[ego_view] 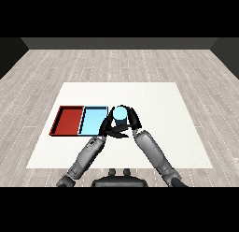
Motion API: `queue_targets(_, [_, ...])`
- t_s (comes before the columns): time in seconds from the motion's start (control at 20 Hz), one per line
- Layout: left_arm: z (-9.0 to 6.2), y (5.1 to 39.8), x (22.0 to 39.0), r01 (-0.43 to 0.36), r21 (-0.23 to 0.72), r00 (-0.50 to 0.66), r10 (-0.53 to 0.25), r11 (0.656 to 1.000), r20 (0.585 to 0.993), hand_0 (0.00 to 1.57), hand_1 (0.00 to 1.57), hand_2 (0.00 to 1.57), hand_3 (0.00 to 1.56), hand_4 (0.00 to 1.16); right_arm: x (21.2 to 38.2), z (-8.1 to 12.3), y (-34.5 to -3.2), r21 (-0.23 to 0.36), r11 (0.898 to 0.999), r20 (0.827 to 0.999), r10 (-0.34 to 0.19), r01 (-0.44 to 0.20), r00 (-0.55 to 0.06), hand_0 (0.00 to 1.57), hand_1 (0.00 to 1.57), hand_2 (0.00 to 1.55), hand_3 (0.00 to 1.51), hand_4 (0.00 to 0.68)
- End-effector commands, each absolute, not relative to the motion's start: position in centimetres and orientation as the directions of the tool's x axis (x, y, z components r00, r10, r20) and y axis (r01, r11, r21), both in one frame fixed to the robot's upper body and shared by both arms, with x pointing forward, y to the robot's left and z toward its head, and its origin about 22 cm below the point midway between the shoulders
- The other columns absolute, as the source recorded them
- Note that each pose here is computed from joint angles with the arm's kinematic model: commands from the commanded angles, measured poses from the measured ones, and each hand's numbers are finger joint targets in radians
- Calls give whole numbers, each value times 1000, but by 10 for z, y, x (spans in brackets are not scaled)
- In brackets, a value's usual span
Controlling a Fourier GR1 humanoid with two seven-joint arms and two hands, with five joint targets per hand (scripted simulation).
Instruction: Pick the blue can and put it in the blue box
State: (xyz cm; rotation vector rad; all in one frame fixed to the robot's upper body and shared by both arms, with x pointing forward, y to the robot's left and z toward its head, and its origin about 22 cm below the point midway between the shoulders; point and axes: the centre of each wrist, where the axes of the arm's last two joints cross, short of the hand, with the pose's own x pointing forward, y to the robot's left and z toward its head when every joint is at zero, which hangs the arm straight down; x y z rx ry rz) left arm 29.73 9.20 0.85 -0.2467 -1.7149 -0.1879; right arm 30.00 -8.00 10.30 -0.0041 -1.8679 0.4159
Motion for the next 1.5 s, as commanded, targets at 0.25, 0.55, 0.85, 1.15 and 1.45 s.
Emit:
queue_targets(0.25, [9, 73, 312, 299, -46, -188, 106, 953, 976, 0, 0, 0, 0, 0, 298, 107, -79, -250, 937, 926, 157, -245, -343, 1396, 1396, 1446, 1382, 573])
queue_targets(0.55, [5, 71, 288, 222, -100, -148, 135, 970, 980, 1109, 1109, 1263, 1230, 1059, 283, 102, -65, -229, 941, 936, 143, -249, -321, 1566, 1566, 1465, 1378, 570])
queue_targets(0.85, [1, 82, 297, 176, -39, -155, 67, 984, 986, 1571, 1571, 1571, 1495, 1144, 285, 117, -62, -246, 939, 929, 158, -239, -335, 1499, 1499, 1460, 1383, 559])
queue_targets(1.15, [1, 56, 286, 142, -31, -176, 56, 989, 983, 1571, 1571, 1561, 1476, 1137, 300, 100, -74, -146, 954, 954, 66, -263, -292, 1434, 1434, 1380, 1296, 377])
queue_targets(1.45, [3, 73, 298, 128, -40, -201, 65, 991, 977, 1571, 1571, 1571, 1488, 1128, 293, 98, -78, -190, 944, 949, 106, -270, -296, 0, 0, 0, 0, 0])
